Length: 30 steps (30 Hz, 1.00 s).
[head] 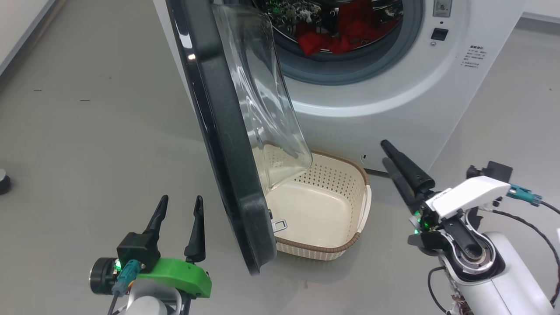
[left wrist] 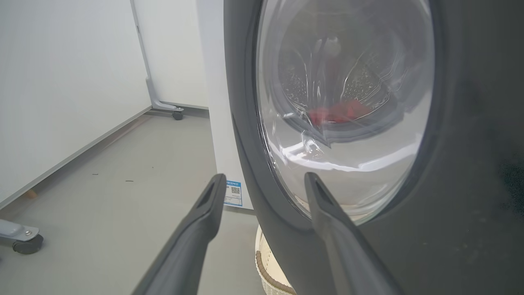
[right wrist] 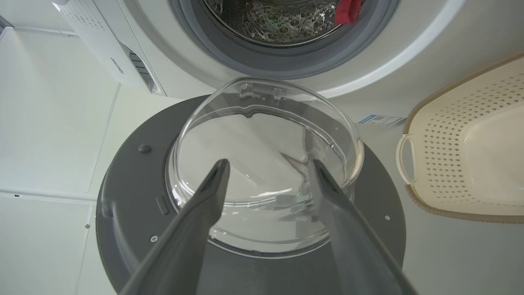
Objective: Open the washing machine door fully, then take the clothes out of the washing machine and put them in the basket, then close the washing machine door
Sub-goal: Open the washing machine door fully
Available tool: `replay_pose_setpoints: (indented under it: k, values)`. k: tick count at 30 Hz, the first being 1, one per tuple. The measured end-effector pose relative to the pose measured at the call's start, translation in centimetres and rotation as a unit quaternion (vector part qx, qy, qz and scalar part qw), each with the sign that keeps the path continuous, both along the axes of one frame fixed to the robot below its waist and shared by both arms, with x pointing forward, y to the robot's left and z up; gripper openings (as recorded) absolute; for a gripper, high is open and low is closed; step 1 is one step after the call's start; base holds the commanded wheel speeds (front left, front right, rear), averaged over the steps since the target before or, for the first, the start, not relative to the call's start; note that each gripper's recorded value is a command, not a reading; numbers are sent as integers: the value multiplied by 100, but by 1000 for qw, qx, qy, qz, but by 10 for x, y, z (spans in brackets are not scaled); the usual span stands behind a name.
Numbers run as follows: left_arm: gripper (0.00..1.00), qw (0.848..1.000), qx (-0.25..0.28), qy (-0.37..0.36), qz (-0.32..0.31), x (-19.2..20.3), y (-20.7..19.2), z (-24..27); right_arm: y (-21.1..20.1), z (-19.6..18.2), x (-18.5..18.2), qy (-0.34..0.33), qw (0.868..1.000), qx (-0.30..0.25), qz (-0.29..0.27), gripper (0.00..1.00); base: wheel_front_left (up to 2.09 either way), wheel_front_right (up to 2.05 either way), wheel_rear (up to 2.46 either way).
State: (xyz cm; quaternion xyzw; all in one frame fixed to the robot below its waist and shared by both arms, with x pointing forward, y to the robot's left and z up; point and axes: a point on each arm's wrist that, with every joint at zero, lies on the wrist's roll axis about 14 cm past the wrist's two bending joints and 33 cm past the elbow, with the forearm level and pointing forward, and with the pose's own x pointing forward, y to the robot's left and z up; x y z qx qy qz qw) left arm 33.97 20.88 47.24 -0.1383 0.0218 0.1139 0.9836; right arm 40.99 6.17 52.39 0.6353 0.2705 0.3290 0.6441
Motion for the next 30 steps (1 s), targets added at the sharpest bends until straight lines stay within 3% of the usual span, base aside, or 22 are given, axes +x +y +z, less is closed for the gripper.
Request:
replay_pose_setpoints:
  k: [5,9,17,18,24,30]
  values:
    - [100,1000,-1,-2,-2,1,-1,1,-42,-17,17,-39,992,-81,-92,100,0,0,0]
    - [100,1000,-1,-2,-2,1,-1,1,-77,-23,28,-93,970,-159,-160,100,0,0,0]
    - [100,1000,-3,0,1,-1,0,-1,-127,-32,28,-228,892,-318,-225,100,0,0,0]
    - [100,1000,-3,0,1,-1,0,-1,-127,-32,28,-228,892,-318,-225,100,0,0,0]
    - [100,1000,-5,3,2,-6,0,-4,-141,-51,14,-278,841,-421,-194,100,0,0,0]
    - [100,1000,-5,3,-1,-5,-2,-4,-149,-52,12,-313,796,-483,-187,100,0,0,0]
